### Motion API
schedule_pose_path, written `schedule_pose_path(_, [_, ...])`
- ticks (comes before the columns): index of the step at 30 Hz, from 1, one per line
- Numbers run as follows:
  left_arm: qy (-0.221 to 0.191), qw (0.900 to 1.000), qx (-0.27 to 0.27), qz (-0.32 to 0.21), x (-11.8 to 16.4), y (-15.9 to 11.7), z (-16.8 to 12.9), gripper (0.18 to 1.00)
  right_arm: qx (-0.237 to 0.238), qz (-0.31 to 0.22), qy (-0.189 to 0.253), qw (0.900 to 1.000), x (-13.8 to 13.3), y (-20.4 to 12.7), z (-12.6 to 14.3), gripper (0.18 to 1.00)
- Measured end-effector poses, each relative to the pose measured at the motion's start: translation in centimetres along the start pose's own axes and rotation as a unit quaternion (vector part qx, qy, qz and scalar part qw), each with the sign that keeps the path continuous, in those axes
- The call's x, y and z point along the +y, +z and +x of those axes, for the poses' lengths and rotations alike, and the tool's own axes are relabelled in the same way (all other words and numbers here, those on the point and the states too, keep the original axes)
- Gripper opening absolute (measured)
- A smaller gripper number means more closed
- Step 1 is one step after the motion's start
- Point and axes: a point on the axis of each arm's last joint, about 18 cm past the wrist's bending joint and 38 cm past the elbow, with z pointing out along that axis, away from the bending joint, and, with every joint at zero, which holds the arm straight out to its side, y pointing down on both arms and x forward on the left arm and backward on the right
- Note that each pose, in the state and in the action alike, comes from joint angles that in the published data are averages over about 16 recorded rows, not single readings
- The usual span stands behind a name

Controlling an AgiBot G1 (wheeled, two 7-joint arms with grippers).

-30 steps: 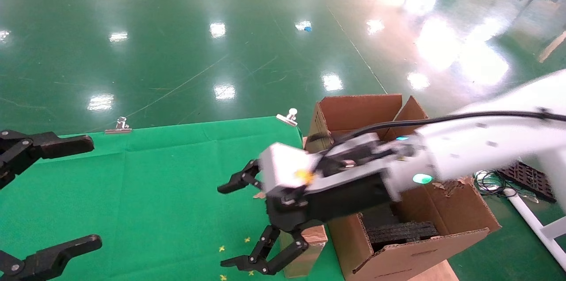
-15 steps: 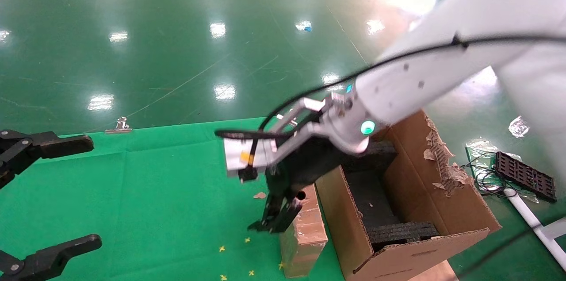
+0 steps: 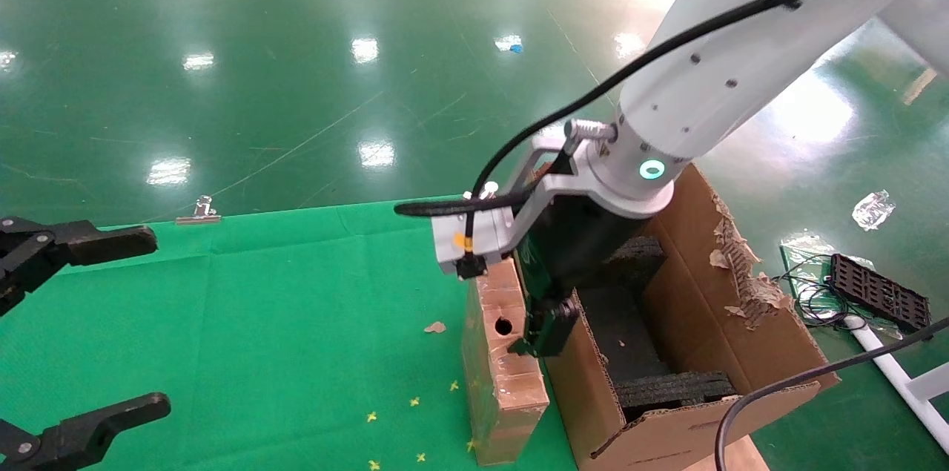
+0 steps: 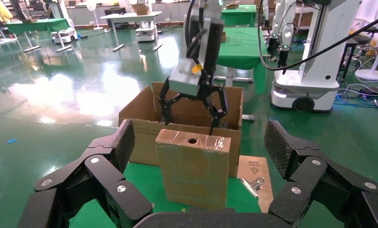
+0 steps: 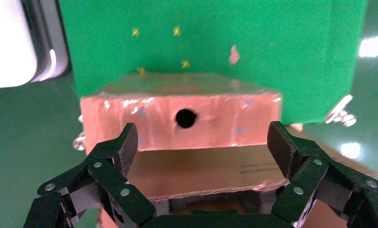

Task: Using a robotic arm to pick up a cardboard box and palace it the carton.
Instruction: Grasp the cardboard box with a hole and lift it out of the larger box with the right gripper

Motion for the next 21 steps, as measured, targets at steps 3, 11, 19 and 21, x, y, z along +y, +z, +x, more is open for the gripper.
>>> schedule_pose_path(3, [0.0, 1.0, 0.0, 0.0, 0.0, 0.0, 0.0, 1.001, -0.005, -0.015, 0.005, 1.0, 0.2, 0.4, -0.1, 1.0])
schedule_pose_path(11, [0.0, 1.0, 0.0, 0.0, 0.0, 0.0, 0.0, 1.001, -0.008, -0.03, 0.023, 0.999, 0.6, 0.9, -0.2, 1.0])
schedule_pose_path(19, [0.0, 1.0, 0.0, 0.0, 0.0, 0.0, 0.0, 1.001, 0.006, -0.032, 0.136, 0.99, 1.5, 0.0, 0.4, 1.0])
schedule_pose_path(21, [0.0, 1.0, 0.0, 0.0, 0.0, 0.0, 0.0, 1.001, 0.006, -0.031, 0.181, 0.983, 1.8, -0.1, 0.5, 1.0])
